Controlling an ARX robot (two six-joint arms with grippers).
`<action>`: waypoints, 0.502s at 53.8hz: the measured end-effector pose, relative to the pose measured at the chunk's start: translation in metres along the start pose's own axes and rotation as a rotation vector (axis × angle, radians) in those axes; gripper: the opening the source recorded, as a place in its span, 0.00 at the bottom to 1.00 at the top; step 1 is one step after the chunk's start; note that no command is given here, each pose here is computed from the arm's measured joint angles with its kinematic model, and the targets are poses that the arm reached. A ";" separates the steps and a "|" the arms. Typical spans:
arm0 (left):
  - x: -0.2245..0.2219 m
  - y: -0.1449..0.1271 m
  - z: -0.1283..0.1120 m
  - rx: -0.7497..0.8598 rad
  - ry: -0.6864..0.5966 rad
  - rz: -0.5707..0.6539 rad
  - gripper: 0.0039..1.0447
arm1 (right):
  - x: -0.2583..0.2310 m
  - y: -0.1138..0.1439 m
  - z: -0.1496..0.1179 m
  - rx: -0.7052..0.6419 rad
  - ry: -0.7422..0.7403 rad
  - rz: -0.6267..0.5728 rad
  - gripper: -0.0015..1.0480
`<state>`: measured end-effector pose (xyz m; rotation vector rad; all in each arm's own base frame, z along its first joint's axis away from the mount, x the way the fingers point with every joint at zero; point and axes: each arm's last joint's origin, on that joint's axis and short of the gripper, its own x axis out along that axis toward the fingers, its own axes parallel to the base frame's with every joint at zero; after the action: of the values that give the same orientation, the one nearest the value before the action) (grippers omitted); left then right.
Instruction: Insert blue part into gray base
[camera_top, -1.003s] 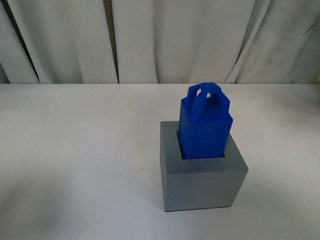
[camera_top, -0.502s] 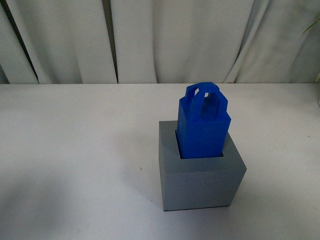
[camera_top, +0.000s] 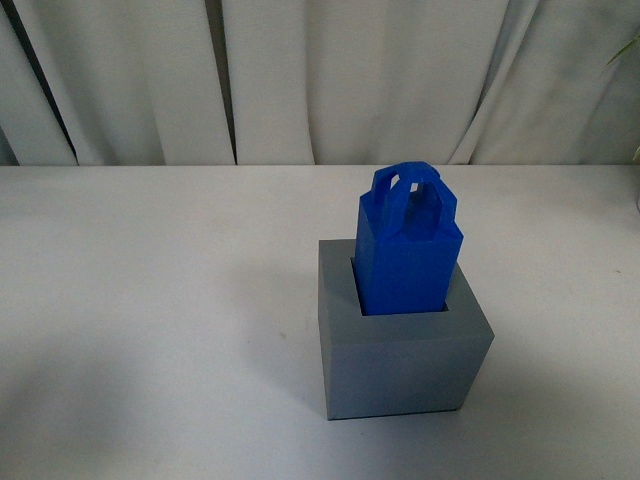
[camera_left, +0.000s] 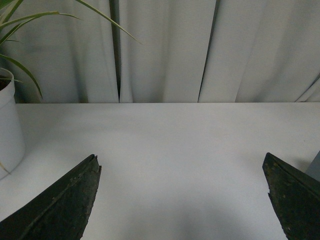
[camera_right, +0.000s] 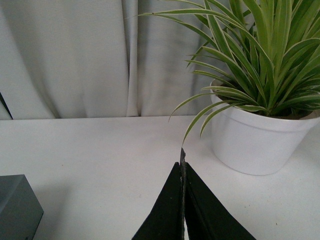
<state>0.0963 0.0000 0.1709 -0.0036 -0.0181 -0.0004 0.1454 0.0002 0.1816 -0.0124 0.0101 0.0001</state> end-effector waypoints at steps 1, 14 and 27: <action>0.000 0.000 0.000 0.000 0.000 0.000 0.94 | -0.001 0.000 0.000 0.000 -0.001 0.000 0.02; 0.000 0.000 0.000 0.000 0.000 0.000 0.94 | -0.012 0.000 -0.006 0.000 -0.004 0.000 0.02; 0.000 0.000 0.000 0.000 0.000 0.000 0.94 | -0.020 0.000 -0.015 0.001 -0.009 0.001 0.02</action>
<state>0.0963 0.0000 0.1709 -0.0036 -0.0181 -0.0004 0.1253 0.0002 0.1670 -0.0113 0.0009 0.0008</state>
